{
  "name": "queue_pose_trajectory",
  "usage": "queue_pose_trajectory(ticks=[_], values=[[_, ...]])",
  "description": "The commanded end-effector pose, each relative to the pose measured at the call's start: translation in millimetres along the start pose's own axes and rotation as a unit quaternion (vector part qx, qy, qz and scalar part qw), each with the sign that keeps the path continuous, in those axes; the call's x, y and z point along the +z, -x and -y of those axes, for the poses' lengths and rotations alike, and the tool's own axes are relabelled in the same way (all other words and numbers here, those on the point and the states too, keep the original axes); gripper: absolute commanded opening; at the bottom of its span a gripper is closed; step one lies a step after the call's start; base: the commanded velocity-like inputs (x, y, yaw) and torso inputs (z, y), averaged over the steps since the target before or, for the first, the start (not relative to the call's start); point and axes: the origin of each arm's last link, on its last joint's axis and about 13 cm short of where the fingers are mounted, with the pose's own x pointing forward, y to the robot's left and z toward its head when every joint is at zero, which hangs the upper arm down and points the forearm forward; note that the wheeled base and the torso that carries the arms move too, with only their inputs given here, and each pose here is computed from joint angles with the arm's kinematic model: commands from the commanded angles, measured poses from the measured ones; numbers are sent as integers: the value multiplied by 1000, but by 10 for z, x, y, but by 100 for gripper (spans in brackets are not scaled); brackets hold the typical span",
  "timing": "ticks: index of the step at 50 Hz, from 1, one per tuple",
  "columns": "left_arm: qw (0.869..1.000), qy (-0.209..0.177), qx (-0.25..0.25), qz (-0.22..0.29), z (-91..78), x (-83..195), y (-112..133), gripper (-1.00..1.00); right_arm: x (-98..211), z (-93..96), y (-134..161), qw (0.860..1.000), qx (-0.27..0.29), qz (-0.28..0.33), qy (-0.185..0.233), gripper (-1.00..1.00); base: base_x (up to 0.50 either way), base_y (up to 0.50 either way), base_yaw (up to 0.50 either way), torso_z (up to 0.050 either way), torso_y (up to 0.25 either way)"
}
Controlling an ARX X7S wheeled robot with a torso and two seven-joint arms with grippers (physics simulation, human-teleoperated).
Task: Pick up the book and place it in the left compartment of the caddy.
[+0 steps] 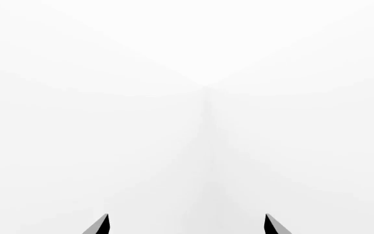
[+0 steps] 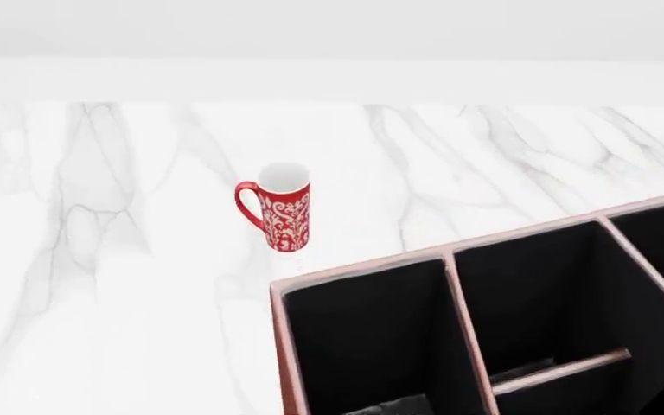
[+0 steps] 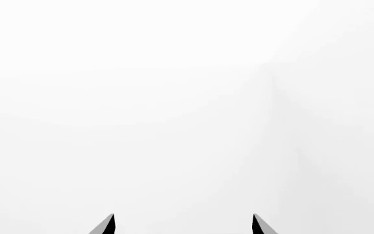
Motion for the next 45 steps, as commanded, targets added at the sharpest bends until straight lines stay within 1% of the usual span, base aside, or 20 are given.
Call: queue_pose_trajectory(ticks=[1,2,4,6,8,13,18,25,26,30,33,38,41,42,45], values=[[1000,-4,-8,19,18,15,-11,100,-54,-28,-9,1000,22,13,-16,100,0,0,0,0,0],[1000,-4,-9,18,28,10,-15,100,-83,-41,-11,1000,27,10,-8,100,0,0,0,0,0],[1000,-5,-9,18,23,12,-12,100,-135,-51,-36,1000,23,1,-14,100,0,0,0,0,0],[1000,-5,-8,18,14,16,-9,100,-156,-47,-50,1000,21,-1,-11,100,0,0,0,0,0],[1000,-5,-8,17,24,7,-17,100,-173,-33,-74,1000,17,-5,-12,100,0,0,0,0,0],[1000,-5,-9,16,35,3,-18,100,-212,23,-159,1000,11,-13,14,100,0,0,0,0,0],[1000,-5,-10,15,39,0,-20,100,-265,47,-232,999,10,-27,15,100,0,0,0,0,0],[1000,-5,-9,15,28,5,-14,100,-308,26,-386,998,31,-42,40,100,0,0,0,0,0],[1000,-5,-8,15,26,6,-14,100,-323,27,-422,997,37,-47,50,100,0,0,0,0,0],[1000,-6,-10,14,42,-3,-21,100,-347,9,-492,995,50,-55,65,100,0,0,0,0,0],[1000,-6,-11,14,43,-4,-21,100,-377,-19,-584,992,69,-65,81,100,0,0,0,0,0],[1000,-7,-9,14,36,-2,-20,100,-416,-58,-723,989,85,-83,88,100,0,0,0,0,0],[1000,-7,-10,13,46,-7,-24,100,-417,-79,-772,987,96,-94,83,100,0,0,0,0,0],[1000,-8,-11,13,59,-13,-28,100,-431,-95,-808,985,105,-106,87,100,0,0,0,0,0],[1000,-7,-11,13,55,-11,-26,100,-430,-129,-858,983,114,-111,94,100,0,0,0,0,0]])
